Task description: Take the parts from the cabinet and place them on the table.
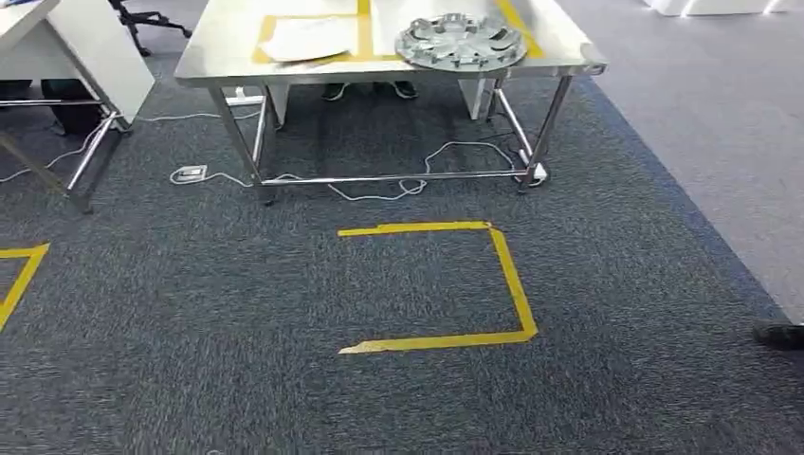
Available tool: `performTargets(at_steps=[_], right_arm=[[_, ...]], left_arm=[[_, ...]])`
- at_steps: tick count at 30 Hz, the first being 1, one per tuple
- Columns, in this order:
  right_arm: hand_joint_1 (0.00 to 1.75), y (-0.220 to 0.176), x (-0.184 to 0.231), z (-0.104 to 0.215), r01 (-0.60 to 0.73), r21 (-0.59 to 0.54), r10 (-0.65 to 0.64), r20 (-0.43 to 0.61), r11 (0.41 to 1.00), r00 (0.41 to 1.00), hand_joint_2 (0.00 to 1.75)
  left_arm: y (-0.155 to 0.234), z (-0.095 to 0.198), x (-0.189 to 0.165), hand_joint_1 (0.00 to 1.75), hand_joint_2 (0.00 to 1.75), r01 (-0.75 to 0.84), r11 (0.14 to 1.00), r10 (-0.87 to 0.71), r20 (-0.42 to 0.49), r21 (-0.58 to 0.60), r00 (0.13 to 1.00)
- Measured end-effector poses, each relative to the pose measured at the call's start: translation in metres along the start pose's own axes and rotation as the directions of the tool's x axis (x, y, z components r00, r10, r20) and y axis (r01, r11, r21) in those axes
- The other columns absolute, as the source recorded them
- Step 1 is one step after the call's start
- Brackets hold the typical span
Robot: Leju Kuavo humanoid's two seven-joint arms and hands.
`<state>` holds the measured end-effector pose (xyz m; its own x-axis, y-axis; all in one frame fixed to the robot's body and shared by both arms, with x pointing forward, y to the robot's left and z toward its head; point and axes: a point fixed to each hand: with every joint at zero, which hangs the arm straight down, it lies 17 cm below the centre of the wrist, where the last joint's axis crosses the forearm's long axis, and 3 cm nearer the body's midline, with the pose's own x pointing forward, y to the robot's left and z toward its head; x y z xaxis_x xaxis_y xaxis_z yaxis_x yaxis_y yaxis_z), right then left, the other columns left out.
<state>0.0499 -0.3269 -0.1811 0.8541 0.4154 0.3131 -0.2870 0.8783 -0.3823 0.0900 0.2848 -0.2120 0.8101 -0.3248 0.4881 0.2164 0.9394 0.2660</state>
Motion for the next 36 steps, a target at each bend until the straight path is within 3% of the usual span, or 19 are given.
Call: performTargets(at_steps=[36], right_arm=[[0.00, -0.0011, 0.0013, -0.0007, 0.012, -0.005, -0.012, -0.001, 1.000, 1.000, 0.00]], left_arm=[[-0.0060, 0.0016, 0.0025, 0.00, 0.00, -0.009, 1.000, 0.009, 0.014, -0.009, 1.000]])
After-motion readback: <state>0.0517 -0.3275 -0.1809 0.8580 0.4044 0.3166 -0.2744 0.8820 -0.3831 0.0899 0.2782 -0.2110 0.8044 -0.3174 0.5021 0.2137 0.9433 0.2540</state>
